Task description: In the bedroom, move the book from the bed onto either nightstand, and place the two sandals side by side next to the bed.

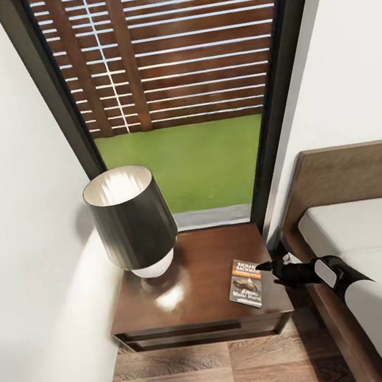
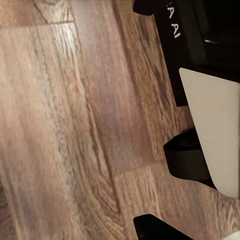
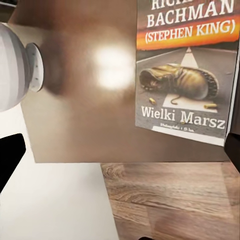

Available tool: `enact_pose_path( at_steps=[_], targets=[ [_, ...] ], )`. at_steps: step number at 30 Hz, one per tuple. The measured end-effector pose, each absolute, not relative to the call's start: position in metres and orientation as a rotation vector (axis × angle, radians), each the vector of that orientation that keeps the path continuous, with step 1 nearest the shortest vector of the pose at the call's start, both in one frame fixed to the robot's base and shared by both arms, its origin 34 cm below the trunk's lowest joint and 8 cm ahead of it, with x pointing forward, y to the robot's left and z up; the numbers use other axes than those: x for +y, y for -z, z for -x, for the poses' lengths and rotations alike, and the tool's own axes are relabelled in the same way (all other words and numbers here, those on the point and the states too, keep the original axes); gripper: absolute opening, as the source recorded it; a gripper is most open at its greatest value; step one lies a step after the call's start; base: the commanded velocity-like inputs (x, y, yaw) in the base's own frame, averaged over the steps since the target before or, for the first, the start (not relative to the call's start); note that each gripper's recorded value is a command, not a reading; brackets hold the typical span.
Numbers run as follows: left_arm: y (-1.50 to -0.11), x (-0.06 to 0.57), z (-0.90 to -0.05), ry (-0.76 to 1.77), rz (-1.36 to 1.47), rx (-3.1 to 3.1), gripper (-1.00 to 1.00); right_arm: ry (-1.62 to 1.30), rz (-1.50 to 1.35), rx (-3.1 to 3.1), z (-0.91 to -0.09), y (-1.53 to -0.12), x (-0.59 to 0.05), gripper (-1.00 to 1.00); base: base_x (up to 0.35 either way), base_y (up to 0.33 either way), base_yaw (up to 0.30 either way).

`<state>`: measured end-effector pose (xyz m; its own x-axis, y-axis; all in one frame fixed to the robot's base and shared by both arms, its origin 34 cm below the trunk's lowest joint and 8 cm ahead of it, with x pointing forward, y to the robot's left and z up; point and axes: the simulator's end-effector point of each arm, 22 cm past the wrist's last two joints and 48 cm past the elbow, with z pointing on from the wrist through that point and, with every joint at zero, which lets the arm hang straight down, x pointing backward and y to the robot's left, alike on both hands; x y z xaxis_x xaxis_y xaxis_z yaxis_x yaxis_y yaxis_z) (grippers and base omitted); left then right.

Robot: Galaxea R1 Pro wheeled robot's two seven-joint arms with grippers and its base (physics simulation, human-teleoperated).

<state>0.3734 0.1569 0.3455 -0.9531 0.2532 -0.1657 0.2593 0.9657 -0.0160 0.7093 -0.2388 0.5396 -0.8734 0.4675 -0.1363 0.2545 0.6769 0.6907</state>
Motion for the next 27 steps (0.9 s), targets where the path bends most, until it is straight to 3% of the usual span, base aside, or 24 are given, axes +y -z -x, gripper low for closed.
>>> enact_pose_path(
  at_steps=[27],
  targets=[
    [-0.396, 0.156, -0.378, 0.057, -0.390, 2.954, 1.00, -0.991, -0.566, 2.579, -0.717, -0.591, -0.239, 1.00, 0.000, 0.000, 0.000]
  ],
)
